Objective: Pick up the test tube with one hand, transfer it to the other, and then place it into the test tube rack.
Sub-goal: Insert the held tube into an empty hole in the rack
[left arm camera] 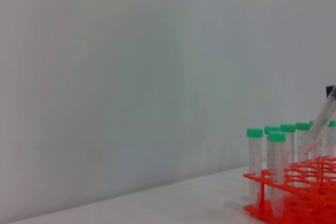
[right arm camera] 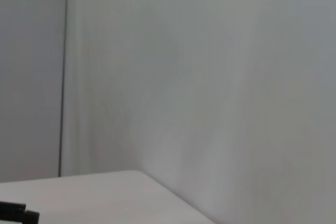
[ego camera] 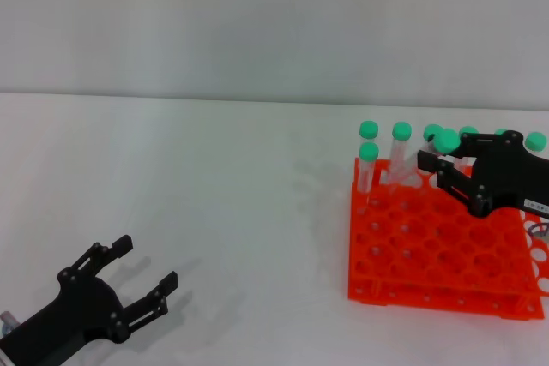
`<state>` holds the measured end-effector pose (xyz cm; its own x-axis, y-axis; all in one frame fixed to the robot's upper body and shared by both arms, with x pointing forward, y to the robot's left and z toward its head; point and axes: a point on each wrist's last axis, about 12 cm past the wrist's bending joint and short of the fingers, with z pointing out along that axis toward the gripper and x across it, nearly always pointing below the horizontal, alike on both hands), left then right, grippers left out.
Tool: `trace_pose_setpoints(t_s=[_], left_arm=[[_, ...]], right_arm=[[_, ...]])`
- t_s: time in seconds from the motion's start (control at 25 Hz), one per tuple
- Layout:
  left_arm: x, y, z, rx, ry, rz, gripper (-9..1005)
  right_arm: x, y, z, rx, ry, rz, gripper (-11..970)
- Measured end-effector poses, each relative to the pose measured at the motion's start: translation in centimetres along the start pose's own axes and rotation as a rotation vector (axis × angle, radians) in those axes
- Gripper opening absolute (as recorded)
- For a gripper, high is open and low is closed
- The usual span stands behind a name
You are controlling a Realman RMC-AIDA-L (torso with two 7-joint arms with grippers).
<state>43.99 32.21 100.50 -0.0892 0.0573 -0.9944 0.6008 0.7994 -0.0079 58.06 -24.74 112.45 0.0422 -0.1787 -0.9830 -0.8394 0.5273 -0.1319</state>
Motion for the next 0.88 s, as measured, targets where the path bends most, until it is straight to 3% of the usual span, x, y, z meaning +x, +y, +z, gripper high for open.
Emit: trace_pose_setpoints(t_s=[0.48, 0.88], left_arm=[[-0.3, 0.2, 0.6, 0.006, -0.011, 0.007, 893], [-0.3, 0.2, 0.6, 0.005, -0.011, 0.006, 893]], right_arm=[[1.5, 1.3, 2.2, 0.014, 0.102, -0.043, 216], [1.1, 0.9, 2.2, 0.032, 0.091, -0.048, 217]])
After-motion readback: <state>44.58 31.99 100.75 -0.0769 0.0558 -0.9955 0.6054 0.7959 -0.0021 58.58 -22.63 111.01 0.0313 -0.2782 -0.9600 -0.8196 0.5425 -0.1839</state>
